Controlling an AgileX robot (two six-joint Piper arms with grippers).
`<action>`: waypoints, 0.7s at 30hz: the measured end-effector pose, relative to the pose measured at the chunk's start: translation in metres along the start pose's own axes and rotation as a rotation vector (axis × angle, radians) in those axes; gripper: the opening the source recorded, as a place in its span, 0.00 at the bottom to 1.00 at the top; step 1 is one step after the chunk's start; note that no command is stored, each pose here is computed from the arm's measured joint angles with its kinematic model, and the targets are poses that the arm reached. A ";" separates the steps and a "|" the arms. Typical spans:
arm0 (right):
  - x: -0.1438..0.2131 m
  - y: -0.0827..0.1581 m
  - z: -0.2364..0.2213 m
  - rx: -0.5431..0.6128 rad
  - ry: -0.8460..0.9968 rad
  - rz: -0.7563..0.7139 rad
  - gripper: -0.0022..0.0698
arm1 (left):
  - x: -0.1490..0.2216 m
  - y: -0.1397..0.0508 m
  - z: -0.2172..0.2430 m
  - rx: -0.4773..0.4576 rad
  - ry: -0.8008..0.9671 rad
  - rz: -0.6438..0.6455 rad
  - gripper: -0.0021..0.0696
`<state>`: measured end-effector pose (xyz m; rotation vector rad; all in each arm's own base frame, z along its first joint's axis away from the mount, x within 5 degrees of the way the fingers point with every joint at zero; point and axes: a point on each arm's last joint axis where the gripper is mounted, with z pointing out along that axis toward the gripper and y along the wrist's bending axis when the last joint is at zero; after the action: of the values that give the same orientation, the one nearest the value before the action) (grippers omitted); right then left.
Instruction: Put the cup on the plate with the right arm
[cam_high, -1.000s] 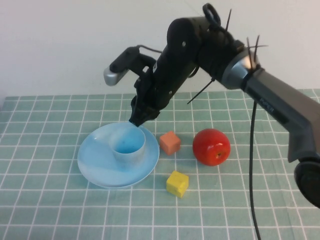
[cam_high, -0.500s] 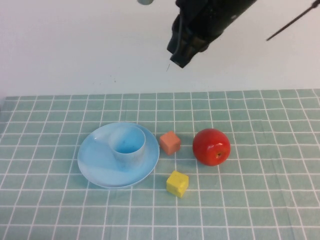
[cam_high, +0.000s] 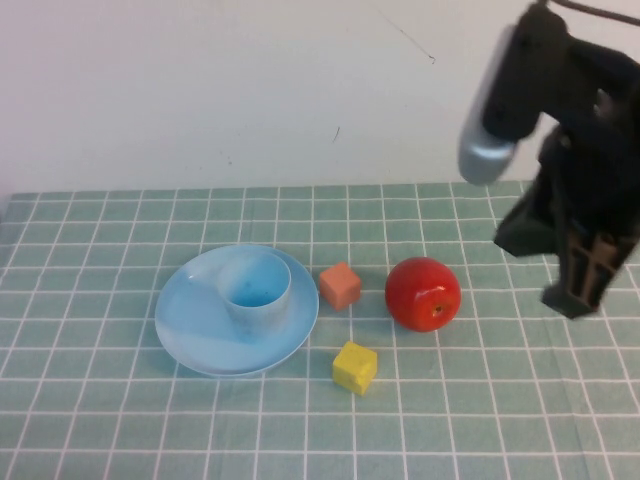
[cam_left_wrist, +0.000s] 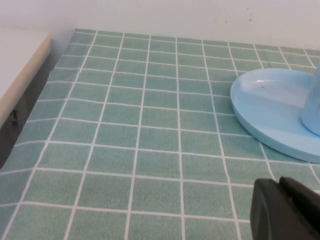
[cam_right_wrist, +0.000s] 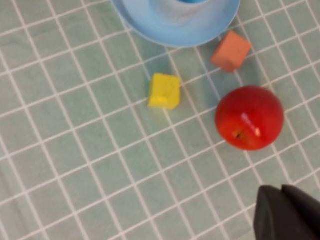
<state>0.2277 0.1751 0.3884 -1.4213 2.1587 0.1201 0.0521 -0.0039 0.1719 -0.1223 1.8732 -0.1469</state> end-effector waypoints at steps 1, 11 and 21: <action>0.009 0.005 -0.003 0.003 -0.004 0.010 0.03 | 0.000 0.000 0.000 0.000 0.000 0.000 0.03; 0.068 0.052 -0.025 -0.164 0.066 0.129 0.03 | 0.000 0.000 0.000 0.000 0.000 0.002 0.03; 0.072 0.053 -0.025 -0.172 0.095 0.069 0.03 | 0.000 0.000 0.000 0.000 0.000 0.002 0.03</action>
<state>0.1501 0.1298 0.3631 -1.4734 2.3242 0.2752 0.0521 -0.0039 0.1719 -0.1205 1.8732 -0.1456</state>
